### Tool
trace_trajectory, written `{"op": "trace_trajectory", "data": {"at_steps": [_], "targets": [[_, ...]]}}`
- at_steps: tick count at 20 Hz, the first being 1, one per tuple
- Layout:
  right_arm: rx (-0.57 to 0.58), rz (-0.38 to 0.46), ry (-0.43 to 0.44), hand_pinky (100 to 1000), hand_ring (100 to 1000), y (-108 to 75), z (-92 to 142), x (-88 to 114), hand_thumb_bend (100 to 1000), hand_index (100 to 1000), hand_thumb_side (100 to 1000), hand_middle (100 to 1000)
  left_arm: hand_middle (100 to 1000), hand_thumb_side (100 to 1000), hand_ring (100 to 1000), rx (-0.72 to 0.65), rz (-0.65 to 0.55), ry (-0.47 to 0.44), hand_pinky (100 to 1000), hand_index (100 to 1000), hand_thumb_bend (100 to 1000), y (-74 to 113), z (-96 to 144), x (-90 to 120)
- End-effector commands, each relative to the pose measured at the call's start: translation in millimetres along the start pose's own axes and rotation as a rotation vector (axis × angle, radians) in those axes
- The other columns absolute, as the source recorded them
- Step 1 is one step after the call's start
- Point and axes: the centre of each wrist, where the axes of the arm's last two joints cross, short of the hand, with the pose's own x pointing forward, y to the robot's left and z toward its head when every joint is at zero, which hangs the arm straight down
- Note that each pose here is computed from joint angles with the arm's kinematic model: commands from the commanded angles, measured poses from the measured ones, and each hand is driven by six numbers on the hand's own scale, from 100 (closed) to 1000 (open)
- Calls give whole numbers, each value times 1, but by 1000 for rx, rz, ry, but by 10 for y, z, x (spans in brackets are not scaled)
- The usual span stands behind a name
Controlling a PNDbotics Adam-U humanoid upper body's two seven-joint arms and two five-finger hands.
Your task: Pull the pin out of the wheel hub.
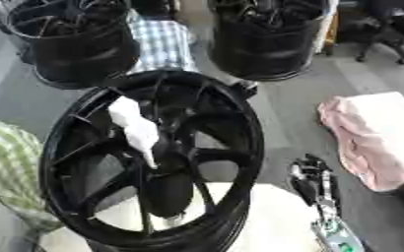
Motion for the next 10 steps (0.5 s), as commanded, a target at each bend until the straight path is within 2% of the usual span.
{"op": "trace_trajectory", "data": {"at_steps": [1,5,10], "targets": [[-2,12,-36,751,709,-57,-63,60,100,825,459,696,837,567,842,-240,-150,-137,848,894,618,108,-7,46],[20,17,-50,751,709,-34,-67,80,100,826,460,696,863,547,855,-305,-221,-233,863,906,623,27,-330,201],[25,21,-48,751,709,-43,-62,69,100,826,462,696,892,487,876,-400,-250,-267,887,922,624,-162,-669,166]]}}
